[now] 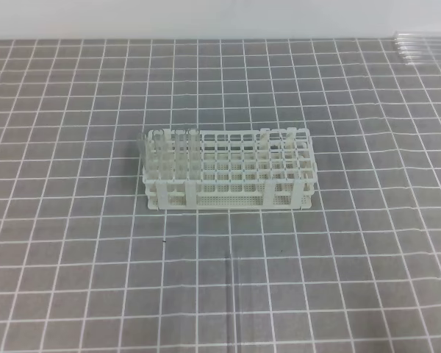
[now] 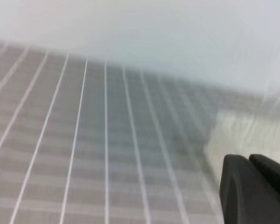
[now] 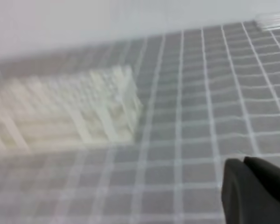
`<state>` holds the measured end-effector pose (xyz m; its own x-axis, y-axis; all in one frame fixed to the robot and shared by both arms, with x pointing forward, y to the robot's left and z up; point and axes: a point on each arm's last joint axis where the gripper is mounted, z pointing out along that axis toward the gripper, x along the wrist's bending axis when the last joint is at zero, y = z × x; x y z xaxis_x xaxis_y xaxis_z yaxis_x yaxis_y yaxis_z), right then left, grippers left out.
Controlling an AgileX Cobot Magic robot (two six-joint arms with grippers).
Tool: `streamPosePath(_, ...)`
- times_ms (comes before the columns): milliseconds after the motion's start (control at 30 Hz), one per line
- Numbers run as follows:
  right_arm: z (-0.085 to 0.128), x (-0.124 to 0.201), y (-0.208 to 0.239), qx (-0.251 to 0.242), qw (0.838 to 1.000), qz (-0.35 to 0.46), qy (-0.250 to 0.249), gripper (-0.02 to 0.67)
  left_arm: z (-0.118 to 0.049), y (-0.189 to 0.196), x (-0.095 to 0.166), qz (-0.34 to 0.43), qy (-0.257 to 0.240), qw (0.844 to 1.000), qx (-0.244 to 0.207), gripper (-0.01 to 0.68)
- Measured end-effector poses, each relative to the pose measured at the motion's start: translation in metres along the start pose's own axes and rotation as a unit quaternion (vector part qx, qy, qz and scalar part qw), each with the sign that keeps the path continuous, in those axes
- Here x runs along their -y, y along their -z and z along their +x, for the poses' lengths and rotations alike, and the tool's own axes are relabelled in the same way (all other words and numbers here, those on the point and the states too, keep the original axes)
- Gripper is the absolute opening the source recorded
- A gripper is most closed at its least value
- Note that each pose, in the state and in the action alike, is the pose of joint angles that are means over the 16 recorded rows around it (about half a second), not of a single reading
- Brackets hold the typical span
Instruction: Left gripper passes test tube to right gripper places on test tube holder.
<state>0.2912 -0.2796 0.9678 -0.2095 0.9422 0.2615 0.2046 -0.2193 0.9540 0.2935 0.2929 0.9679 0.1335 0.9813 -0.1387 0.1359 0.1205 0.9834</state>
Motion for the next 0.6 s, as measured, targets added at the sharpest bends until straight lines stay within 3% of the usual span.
streamPosePath(333,-0.002,-0.017,0.002,-0.004,0.982,-0.093,-0.167,-0.013,-0.002,0.002,-0.02,-0.108,0.082,0.991,0.022,-0.002)
streamPosePath(600,-0.003,-0.021,0.003,-0.007,0.97,-0.11,-0.215,-0.013,-0.003,0.002,-0.023,-0.105,0.136,0.985,0.027,-0.002)
